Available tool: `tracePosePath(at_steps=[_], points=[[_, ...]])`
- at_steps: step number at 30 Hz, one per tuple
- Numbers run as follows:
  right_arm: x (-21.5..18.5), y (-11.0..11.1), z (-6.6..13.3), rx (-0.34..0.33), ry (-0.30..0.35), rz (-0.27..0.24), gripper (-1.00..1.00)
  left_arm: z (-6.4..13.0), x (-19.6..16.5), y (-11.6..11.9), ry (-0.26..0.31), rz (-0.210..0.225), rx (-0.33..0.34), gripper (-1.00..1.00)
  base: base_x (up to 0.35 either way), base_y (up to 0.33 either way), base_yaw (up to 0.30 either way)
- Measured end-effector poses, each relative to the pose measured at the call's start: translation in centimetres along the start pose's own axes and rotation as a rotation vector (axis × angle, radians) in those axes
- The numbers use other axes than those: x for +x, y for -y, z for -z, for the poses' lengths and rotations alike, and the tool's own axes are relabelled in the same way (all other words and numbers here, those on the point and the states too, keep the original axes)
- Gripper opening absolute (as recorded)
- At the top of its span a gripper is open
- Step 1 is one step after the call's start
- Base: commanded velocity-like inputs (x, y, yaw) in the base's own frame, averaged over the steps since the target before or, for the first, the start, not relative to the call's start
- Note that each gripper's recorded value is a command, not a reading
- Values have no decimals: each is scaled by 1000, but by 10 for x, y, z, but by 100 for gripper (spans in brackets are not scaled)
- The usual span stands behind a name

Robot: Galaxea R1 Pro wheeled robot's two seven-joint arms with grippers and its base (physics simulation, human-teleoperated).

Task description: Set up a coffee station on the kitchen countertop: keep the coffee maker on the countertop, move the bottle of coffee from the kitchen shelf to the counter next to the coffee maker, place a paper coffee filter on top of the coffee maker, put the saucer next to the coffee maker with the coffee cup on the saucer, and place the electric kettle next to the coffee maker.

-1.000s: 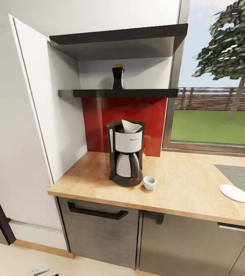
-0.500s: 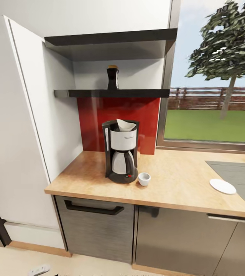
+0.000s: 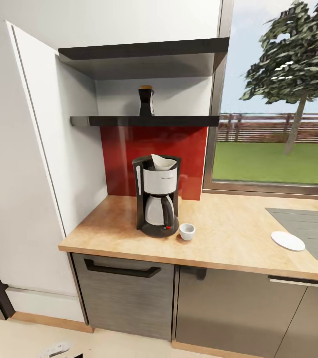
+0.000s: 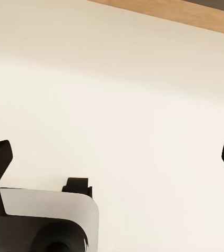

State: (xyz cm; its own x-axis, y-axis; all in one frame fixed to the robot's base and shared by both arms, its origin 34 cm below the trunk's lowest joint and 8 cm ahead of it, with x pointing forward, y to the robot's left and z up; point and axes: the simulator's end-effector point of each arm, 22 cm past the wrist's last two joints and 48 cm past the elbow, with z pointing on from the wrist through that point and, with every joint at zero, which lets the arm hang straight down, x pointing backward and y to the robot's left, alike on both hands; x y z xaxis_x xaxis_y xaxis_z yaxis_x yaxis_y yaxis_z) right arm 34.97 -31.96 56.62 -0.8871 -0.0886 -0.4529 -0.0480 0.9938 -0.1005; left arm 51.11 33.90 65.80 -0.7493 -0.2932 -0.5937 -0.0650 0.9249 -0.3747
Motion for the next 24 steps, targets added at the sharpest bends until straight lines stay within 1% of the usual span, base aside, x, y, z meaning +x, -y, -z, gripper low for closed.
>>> tracePosePath(at_steps=[1,4,5,9,10,11,12,15,19,20,22,24], points=[[0,0,0,1,1,-1,100,0,-6,39,10,-9,164,100,0,0,0],[0,0,0,1,1,-1,100,5,-14,75,25,-26,310,100,0,0,0],[0,0,0,1,1,-1,100,9,-20,95,36,-40,391,100,0,0,0],[0,0,0,0,1,-1,100,15,-34,133,54,-84,524,100,0,0,0],[0,0,0,0,2,-2,100,17,-43,171,55,-122,621,100,0,0,0],[-4,0,0,0,8,-2,100,25,-29,240,-57,-177,777,100,0,0,0],[-4,0,0,0,9,-3,100,42,-62,301,24,-250,905,100,0,0,0],[-4,0,0,0,10,-4,100,55,-73,331,33,-278,971,100,0,0,0],[-5,1,0,1,10,-3,100,82,-89,373,13,-299,1065,100,0,0,0],[-5,2,0,3,11,-4,100,99,-97,394,5,-315,1111,100,0,0,0],[-5,2,0,4,12,-3,100,118,-106,416,11,-345,1156,100,0,0,0],[-5,3,0,4,12,-3,100,136,-115,437,30,-376,1188,100,0,0,0]])
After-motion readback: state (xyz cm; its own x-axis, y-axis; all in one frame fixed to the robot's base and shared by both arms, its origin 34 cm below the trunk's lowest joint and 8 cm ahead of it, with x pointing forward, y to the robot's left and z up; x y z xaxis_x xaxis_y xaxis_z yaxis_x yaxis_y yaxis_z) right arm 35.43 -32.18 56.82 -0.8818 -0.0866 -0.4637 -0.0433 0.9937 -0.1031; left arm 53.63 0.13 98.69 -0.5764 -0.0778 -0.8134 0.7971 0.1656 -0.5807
